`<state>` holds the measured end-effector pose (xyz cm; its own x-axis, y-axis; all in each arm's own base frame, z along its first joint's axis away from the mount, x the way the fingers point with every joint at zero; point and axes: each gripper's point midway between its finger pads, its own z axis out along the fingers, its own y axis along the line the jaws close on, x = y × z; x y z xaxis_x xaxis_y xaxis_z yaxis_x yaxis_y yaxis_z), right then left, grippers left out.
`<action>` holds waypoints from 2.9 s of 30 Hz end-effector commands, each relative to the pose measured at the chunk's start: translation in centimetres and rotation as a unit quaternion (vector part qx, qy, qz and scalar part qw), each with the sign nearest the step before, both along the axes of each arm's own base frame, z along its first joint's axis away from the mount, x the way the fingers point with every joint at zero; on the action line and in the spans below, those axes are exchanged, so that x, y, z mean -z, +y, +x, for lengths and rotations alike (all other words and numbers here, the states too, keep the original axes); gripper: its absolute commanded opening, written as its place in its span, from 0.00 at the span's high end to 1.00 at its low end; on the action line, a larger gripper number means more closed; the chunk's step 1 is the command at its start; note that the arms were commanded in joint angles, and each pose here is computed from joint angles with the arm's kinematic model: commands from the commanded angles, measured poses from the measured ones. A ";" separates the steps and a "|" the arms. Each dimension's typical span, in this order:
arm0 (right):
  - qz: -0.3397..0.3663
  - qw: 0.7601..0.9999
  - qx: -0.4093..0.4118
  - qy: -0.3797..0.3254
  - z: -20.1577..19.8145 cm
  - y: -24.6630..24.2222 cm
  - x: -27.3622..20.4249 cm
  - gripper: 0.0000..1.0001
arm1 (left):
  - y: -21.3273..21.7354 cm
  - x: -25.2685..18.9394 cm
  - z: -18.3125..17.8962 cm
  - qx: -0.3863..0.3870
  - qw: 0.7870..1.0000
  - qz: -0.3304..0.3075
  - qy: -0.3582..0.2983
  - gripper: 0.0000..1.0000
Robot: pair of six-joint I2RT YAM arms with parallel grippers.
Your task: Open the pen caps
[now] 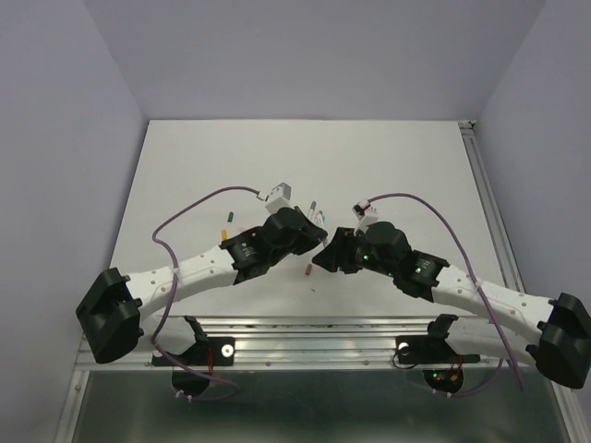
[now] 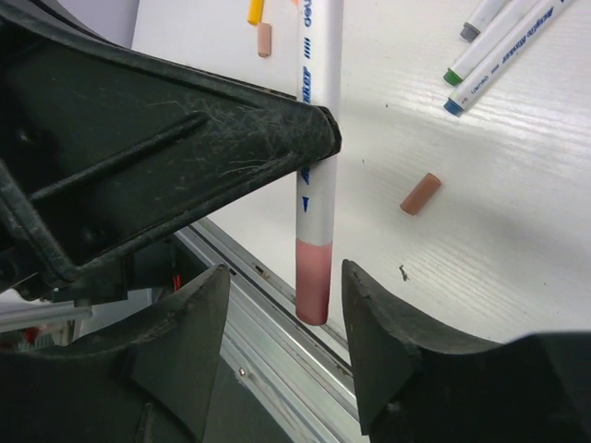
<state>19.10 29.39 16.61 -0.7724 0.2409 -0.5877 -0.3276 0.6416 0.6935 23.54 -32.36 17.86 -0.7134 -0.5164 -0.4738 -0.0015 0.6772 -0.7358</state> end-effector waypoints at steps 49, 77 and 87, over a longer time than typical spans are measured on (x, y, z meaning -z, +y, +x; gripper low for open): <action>0.154 0.974 -0.141 0.092 -9.3 -0.4 -0.9 0.99 | 3.6 -6.1 12.9 -0.128 0.984 -0.031 -0.124 1.00; -0.078 0.982 0.171 0.009 0.3 -8.7 -0.7 0.99 | -6.2 3.7 11.9 0.101 0.991 0.073 -0.058 1.00; -0.126 0.967 0.221 0.007 1.5 -11.1 0.3 0.99 | -10.0 8.3 12.3 0.116 0.984 0.135 -0.016 1.00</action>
